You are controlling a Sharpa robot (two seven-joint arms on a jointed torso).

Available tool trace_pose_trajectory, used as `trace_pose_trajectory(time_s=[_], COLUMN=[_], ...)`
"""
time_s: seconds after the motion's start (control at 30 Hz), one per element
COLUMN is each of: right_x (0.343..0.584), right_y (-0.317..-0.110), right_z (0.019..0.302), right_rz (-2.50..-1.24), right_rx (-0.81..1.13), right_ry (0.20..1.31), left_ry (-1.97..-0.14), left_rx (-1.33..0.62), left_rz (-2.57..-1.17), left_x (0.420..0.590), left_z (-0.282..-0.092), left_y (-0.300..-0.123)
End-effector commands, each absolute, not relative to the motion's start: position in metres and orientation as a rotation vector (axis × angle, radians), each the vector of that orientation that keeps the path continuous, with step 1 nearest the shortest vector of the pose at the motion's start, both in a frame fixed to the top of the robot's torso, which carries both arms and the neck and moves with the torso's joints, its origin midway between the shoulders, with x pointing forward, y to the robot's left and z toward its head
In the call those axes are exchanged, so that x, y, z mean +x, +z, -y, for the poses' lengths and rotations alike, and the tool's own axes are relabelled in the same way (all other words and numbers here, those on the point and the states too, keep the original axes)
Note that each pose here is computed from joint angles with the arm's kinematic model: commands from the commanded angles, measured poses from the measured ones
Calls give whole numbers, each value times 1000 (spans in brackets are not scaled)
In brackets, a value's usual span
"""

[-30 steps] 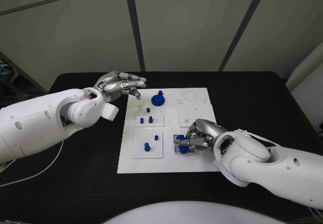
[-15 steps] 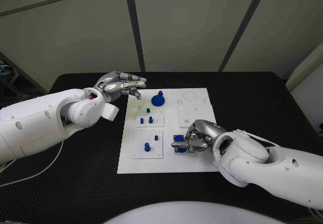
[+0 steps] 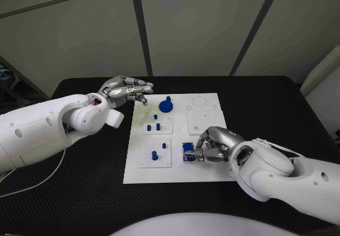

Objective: Assemble the parts on the task board

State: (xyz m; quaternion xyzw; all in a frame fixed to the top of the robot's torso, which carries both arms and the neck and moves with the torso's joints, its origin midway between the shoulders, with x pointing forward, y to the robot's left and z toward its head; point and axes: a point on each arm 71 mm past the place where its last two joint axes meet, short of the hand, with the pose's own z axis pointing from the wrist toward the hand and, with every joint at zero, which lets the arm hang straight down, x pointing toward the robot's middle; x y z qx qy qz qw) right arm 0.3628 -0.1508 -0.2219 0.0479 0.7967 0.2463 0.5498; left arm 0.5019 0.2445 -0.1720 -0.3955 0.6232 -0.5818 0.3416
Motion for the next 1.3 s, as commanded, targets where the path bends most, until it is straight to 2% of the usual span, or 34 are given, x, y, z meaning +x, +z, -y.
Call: trace_pose_trajectory(time_s=[0.03, 0.63, 1.3], right_x=[359, 360, 368], right_y=[-216, -219, -228], right_z=[148, 161, 152], right_rz=[-1844, -1876, -1904], right_rx=[64, 45, 12], right_ry=[670, 649, 617], left_ry=[-1527, -1525, -1525], left_rx=[-1023, -1025, -1027], left_rz=[-1627, -1631, -1636], left_x=[502, 503, 503], left_z=[-243, -242, -241], left_y=[-171, -172, -173])
